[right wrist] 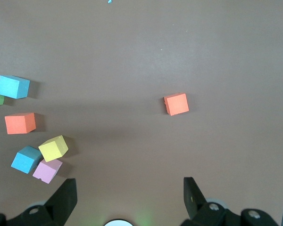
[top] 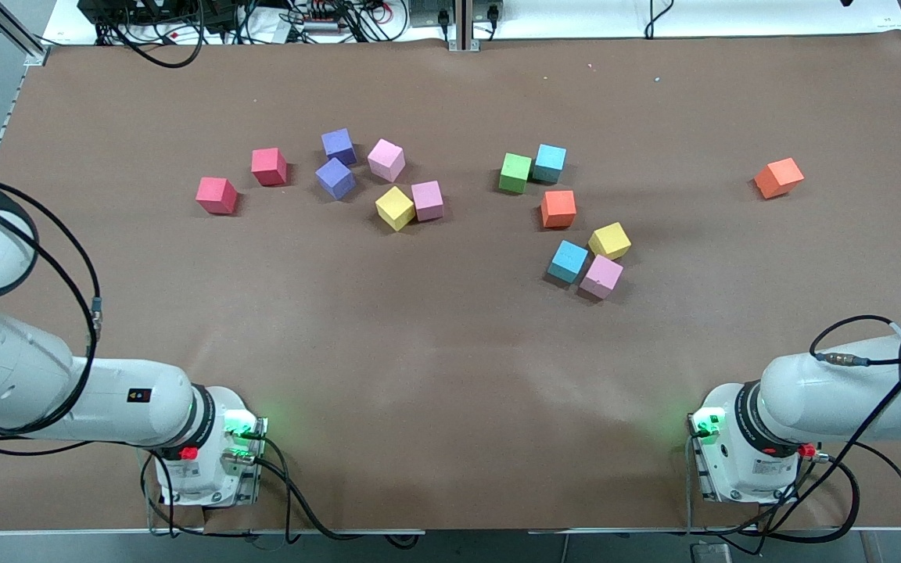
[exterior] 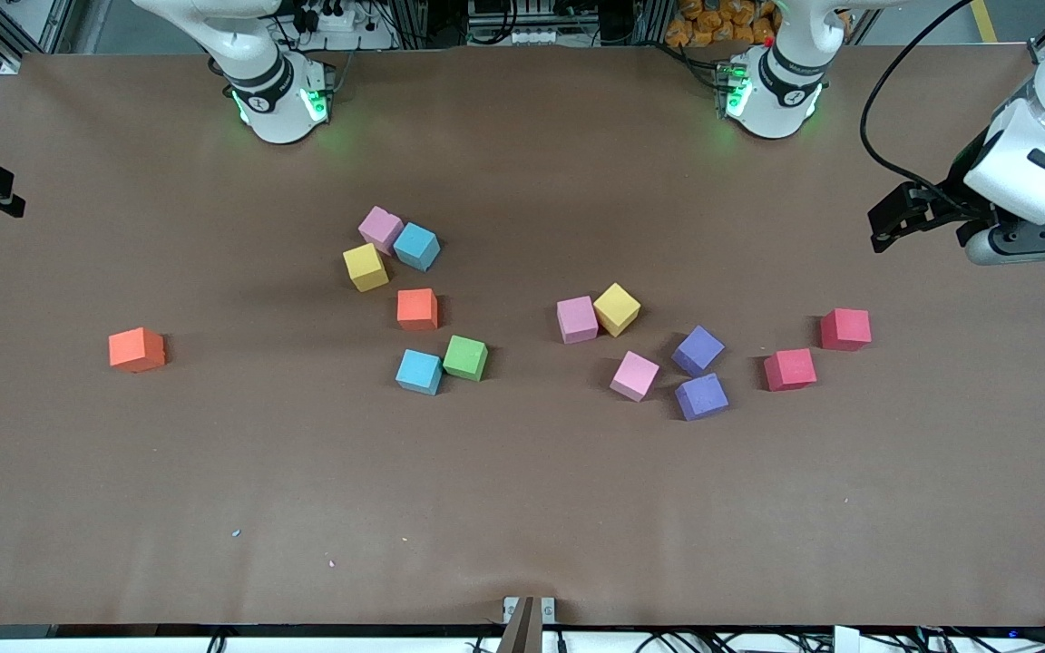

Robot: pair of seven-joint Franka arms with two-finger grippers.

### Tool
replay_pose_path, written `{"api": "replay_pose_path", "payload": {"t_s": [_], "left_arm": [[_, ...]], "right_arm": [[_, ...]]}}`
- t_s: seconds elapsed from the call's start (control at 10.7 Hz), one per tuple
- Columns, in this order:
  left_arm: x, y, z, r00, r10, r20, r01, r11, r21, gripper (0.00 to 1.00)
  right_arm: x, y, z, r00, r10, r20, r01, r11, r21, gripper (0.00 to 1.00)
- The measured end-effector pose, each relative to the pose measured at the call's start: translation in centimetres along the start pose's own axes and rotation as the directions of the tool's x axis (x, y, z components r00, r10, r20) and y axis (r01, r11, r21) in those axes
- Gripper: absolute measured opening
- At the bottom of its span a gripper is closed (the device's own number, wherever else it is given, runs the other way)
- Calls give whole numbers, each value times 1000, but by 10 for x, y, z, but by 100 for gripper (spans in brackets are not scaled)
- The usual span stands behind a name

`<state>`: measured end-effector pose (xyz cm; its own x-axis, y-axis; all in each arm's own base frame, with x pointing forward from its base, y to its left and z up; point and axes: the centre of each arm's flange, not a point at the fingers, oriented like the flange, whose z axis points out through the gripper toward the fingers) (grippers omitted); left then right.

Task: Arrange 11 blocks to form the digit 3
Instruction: 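Raise both grippers from rest and move them toward the blocks, then lower the left gripper to the yellow block while the right gripper reaches cyan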

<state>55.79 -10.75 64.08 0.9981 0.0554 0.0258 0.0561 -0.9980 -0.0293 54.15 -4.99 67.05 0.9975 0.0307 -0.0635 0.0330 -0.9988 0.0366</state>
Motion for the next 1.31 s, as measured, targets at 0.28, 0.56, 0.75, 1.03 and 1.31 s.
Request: {"api": "replay_pose_path", "payload": {"t_s": [0.28,0.56,0.75,1.03,1.31], "left_arm": [[-1,1,-2,1000,2,-4,-2,1000,-1,100],[-2,3,-3,1000,5,-5,-5,1000,-1,100],[-3,5,-2,1000,10,-3,-10,1000,0,100],[-3,27,20,998,39,54,-37,999,-37,100],[-3,73,75,996,13,83,-8,998,-55,100]], "right_arm": [[0,-2,-1,1000,-4,-2,4,1000,5,100],[1,-17,6,999,-30,15,28,993,112,100],[5,-27,17,998,-49,42,43,990,135,100],[21,-59,50,990,-106,98,91,985,144,100],[35,-107,97,972,-183,145,162,976,145,100]]}}
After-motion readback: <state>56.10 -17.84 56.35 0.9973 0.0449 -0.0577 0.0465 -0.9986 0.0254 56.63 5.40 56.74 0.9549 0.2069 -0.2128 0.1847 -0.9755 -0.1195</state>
